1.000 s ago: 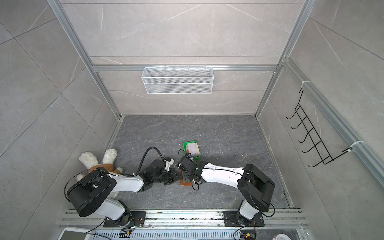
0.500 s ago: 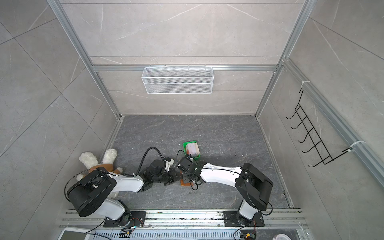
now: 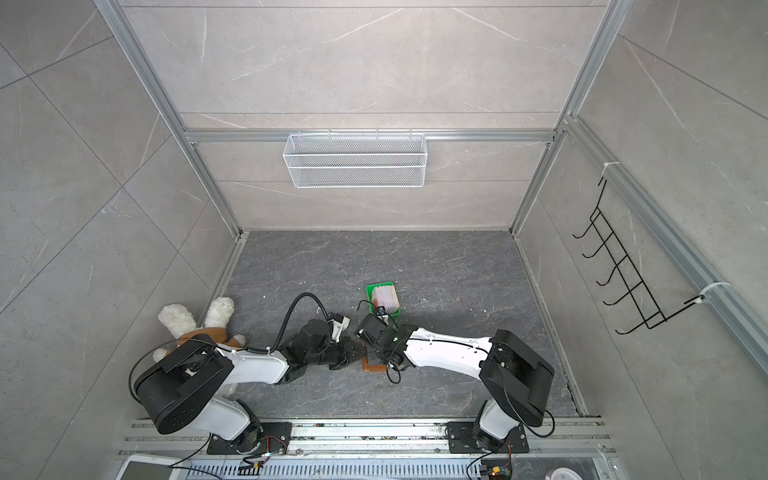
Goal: Put the credit cards into the card holder
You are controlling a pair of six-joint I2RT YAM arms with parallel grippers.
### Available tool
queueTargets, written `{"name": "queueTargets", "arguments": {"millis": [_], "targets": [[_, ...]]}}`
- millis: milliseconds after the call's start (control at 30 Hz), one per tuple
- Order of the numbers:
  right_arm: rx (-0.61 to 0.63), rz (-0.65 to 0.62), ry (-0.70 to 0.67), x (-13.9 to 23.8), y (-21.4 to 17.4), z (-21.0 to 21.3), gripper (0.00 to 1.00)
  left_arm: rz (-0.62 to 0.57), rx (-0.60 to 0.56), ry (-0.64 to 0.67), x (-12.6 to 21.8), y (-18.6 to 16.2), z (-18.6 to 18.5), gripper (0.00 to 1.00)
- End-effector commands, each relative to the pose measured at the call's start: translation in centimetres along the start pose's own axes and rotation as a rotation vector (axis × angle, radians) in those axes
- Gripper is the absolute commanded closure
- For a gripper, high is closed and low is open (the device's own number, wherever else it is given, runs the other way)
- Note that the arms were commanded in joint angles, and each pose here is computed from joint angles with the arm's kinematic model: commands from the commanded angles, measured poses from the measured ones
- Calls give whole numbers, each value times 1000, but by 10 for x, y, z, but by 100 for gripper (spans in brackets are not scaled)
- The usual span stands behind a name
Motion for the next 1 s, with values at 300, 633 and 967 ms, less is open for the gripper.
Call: {"name": "queueTargets", "arguments": {"millis": [300,633,967], "targets": [[-27,-34,-99,12,0,-28,100,-8,-27,13,-1,2,1,89],[-22,-53,-71,22,3,-25,100,-2,1,37,1,-1,8,81],[-14,-89,-55,43,9,-23,100,-17,12,92,10,-2,12,52]]}}
Point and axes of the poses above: each gripper's point midway between its finger pads, its own x axis back along the fingers, its own z axis along the line the jaws close on, y = z × x, the point moved 1 cm from there along x, back along the fingers
